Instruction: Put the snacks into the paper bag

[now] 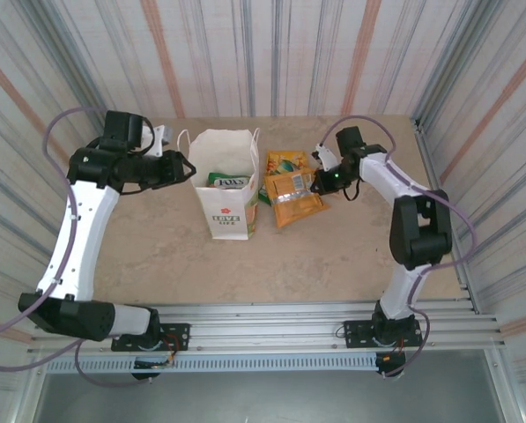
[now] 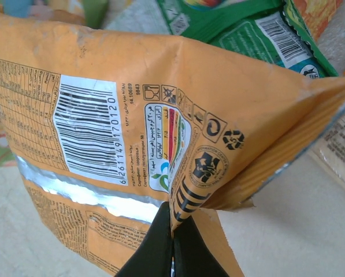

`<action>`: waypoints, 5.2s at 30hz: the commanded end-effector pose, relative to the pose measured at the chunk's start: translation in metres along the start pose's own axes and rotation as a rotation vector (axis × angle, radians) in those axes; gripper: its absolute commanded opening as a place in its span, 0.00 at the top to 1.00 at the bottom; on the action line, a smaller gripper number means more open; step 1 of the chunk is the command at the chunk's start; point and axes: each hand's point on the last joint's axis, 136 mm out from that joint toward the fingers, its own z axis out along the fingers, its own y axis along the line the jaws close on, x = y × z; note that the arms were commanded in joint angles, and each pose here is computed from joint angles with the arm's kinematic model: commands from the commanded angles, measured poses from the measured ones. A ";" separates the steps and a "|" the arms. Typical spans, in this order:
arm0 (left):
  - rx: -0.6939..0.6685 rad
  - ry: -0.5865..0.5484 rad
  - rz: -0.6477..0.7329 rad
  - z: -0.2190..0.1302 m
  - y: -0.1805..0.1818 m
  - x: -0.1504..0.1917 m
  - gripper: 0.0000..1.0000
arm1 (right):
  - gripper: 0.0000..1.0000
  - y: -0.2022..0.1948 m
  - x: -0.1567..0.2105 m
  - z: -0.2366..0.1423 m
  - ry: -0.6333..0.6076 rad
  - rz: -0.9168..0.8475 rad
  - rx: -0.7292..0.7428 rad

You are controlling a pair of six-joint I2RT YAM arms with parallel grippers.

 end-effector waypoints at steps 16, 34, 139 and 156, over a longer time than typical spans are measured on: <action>0.248 -0.072 0.405 -0.001 -0.064 0.066 0.42 | 1.00 0.100 0.062 -0.084 -0.178 -0.486 0.035; 0.459 0.111 0.783 0.018 -0.122 0.145 0.40 | 1.00 0.190 0.085 -0.132 -0.387 -0.907 -0.025; -0.248 -0.375 0.509 -0.057 -0.079 -0.092 1.00 | 0.29 0.153 -0.023 -0.158 -0.510 -0.209 -0.042; -0.224 0.140 0.364 0.014 -0.060 -0.026 1.00 | 0.30 0.147 -0.012 -0.149 -0.452 -0.179 -0.034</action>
